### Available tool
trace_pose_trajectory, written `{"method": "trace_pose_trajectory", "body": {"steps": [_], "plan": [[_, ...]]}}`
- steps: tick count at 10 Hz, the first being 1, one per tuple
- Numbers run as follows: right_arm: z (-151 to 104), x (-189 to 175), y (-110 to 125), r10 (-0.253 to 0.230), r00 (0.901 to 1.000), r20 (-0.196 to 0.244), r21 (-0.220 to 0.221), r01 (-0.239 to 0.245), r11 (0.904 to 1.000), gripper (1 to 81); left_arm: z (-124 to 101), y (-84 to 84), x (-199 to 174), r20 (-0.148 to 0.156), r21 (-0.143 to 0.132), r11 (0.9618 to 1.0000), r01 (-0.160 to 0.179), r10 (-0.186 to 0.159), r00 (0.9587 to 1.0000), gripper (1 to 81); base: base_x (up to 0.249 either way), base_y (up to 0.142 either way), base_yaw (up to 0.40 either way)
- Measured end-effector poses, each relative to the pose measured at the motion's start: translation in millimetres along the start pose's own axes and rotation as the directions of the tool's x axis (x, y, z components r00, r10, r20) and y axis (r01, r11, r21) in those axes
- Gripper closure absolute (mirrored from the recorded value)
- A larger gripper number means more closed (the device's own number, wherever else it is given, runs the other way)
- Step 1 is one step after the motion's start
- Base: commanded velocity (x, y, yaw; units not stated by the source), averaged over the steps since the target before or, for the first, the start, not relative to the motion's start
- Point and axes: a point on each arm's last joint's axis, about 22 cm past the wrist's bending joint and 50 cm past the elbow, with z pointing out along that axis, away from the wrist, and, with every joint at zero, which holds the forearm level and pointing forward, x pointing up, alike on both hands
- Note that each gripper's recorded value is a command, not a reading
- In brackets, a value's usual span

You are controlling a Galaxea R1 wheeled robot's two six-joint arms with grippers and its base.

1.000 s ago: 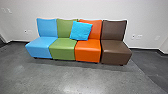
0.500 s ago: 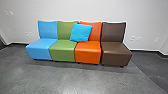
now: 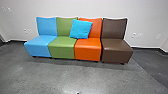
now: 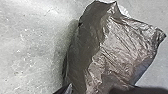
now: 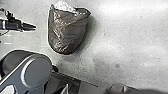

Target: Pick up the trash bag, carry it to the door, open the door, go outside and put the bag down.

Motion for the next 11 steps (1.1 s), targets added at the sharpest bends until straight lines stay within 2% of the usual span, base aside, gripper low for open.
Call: {"method": "trace_pose_trajectory", "body": {"steps": [2, 4, 5, 7, 8, 10, 11], "plan": [[-18, 27, -1, -0.042, 0.9989, -0.022, -0.022, 0.041, 0.9989, 1.0, 6, 12.9, 30, -0.051, -0.017, 0.9993, -0.034, 0.033, 0.9981, 1.0, 0.000, 0.000, 0.000], [-24, 25, 5, -0.052, 0.9986, -0.009, -0.046, 0.051, 0.9976, 1.0, 21, 32.9, 44, -0.082, -0.044, 0.9968, -0.068, 0.064, 0.9946, 1.0, 0.000, 0.000, 0.000], [-19, 20, 10, -0.053, 0.9986, -0.001, -0.053, 0.053, 0.9972, 1.0, 33, 43.8, 40, -0.081, -0.061, 0.9948, -0.081, 0.076, 0.9938, 1.0, 0.000, 0.000, 0.000], [-1, 5, 21, -0.029, 0.9989, 0.038, -0.051, 0.031, 0.9982, 1.0, 71, 59.4, 26, -0.055, -0.086, 0.9926, -0.086, 0.081, 0.9952, 1.0, 0.000, 0.000, 0.000], [14, 2, 27, -0.019, 0.9984, 0.054, -0.042, 0.021, 0.9989, 1.0, 94, 54.5, 15, -0.035, -0.086, 0.9936, -0.073, 0.071, 0.9969, 1.0, 0.000, 0.000, 0.000], [46, -4, 43, -0.001, 0.9965, 0.084, -0.030, 0.003, 0.9995, 1.0, 135, 22.2, -14, 0.010, -0.072, 0.9968, -0.036, 0.037, 0.9993, 1.0, 0.000, 0.000, 0.000], [64, -7, 44, -0.001, 0.9944, 0.105, -0.014, 0.003, 0.9999, 1.0, 148, 10.5, -22, 0.024, -0.068, 0.9974, -0.025, 0.026, 0.9994, 1.0, 0.000, 0.000, 0.000]]}}
